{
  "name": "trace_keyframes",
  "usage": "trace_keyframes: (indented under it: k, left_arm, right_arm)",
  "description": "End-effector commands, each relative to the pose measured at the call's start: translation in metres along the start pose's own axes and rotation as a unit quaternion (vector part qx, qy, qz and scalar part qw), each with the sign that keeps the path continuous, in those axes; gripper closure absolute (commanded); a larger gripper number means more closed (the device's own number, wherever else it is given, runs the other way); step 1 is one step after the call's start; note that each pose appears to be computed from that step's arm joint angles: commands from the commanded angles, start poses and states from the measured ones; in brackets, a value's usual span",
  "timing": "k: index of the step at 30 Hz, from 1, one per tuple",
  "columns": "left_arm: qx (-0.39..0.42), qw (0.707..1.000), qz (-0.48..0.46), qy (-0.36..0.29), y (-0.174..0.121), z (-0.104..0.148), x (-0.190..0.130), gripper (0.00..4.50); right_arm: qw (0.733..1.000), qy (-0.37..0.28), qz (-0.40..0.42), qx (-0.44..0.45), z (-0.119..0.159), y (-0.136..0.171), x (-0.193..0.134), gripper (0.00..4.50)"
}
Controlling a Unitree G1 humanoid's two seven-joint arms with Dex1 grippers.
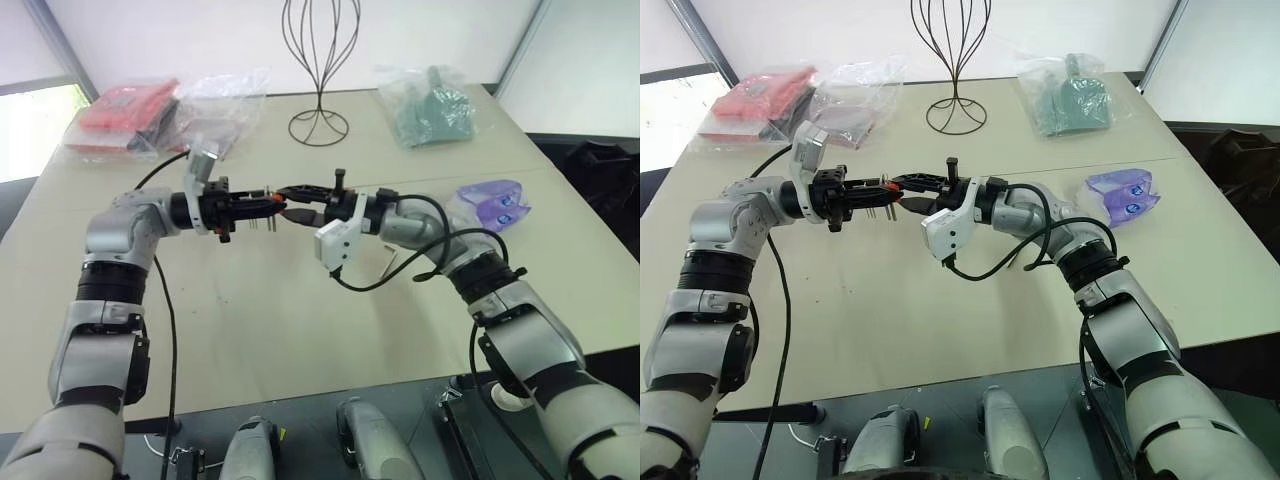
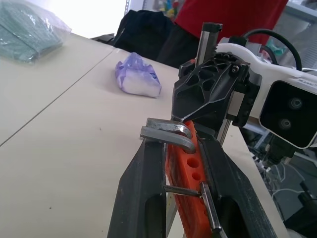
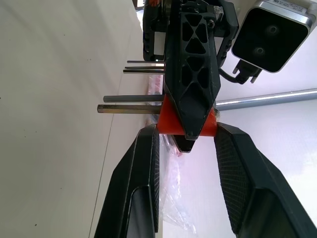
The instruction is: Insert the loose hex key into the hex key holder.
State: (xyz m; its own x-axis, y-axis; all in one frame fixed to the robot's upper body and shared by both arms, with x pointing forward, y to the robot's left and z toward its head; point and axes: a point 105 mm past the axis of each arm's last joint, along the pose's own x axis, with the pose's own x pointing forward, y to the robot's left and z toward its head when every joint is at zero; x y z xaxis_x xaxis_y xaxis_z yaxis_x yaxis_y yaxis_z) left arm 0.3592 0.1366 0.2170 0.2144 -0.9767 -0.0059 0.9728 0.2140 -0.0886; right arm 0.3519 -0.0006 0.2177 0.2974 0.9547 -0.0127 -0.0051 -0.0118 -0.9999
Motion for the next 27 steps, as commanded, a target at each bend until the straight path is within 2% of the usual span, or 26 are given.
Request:
trace_keyframes:
  k: [1, 5, 7, 10, 11, 12, 13, 14, 15, 16, 18, 23, 27]
  left_arm:
    - [0.022, 0.999, 0.047, -0.006, 0.01, 0.009, -0.011, 4.26]
    - [0.023, 0.998, 0.054, -0.006, 0.012, 0.009, -0.013, 4.26]
    - [0.021, 0.998, 0.056, -0.006, 0.012, 0.008, -0.015, 4.26]
    - [0.026, 0.998, 0.056, -0.001, 0.01, 0.006, -0.019, 4.26]
    - [0.029, 0.998, 0.055, 0.001, 0.008, 0.008, -0.021, 4.26]
    - [0.035, 0.998, 0.05, 0.004, 0.005, 0.009, -0.022, 4.26]
    - [0.042, 0.998, 0.045, 0.006, 0.002, 0.011, -0.022, 4.26]
    - [0.046, 0.998, 0.042, 0.007, 0.0, 0.012, -0.022, 4.26]
    - [0.049, 0.998, 0.036, 0.003, -0.003, 0.014, -0.02, 4.26]
    - [0.054, 0.998, 0.031, 0.001, -0.007, 0.017, -0.017, 4.26]
    - [0.059, 0.998, 0.021, -0.005, -0.012, 0.02, -0.013, 4.26]
    - [0.063, 0.998, 0.007, -0.025, -0.022, 0.023, 0.0, 4.26]
    - [0.06, 0.997, 0.003, -0.044, -0.028, 0.018, 0.01, 4.26]
  right_arm:
    - [0.999, -0.035, -0.034, -0.01, 0.015, -0.02, 0.003, 2.02]
    - [0.999, -0.034, -0.027, -0.005, 0.015, -0.017, 0.002, 0.04]
    - [1.0, -0.018, -0.021, -0.009, 0.011, -0.016, -0.002, 0.04]
    - [0.999, 0.029, -0.017, 0.038, -0.002, -0.019, -0.024, 0.04]
    - [0.989, 0.074, -0.04, 0.122, -0.014, -0.025, -0.034, 0.04]
    - [0.962, 0.126, -0.048, 0.238, -0.027, -0.025, -0.048, 0.04]
    - [0.921, 0.162, -0.038, 0.352, -0.032, -0.017, -0.061, 0.04]
    - [0.886, 0.179, -0.023, 0.428, -0.029, -0.009, -0.07, 0.04]
    - [0.838, 0.197, -0.018, 0.509, -0.025, -0.004, -0.08, 0.04]
    - [0.804, 0.205, -0.005, 0.558, -0.016, -0.001, -0.087, 0.04]
    - [0.759, 0.214, 0.024, 0.614, 0.001, 0.005, -0.096, 0.04]
    - [0.622, 0.282, 0.016, 0.73, 0.011, 0.024, -0.117, 0.04]
    - [0.529, 0.34, -0.063, 0.775, -0.009, 0.046, -0.136, 0.04]
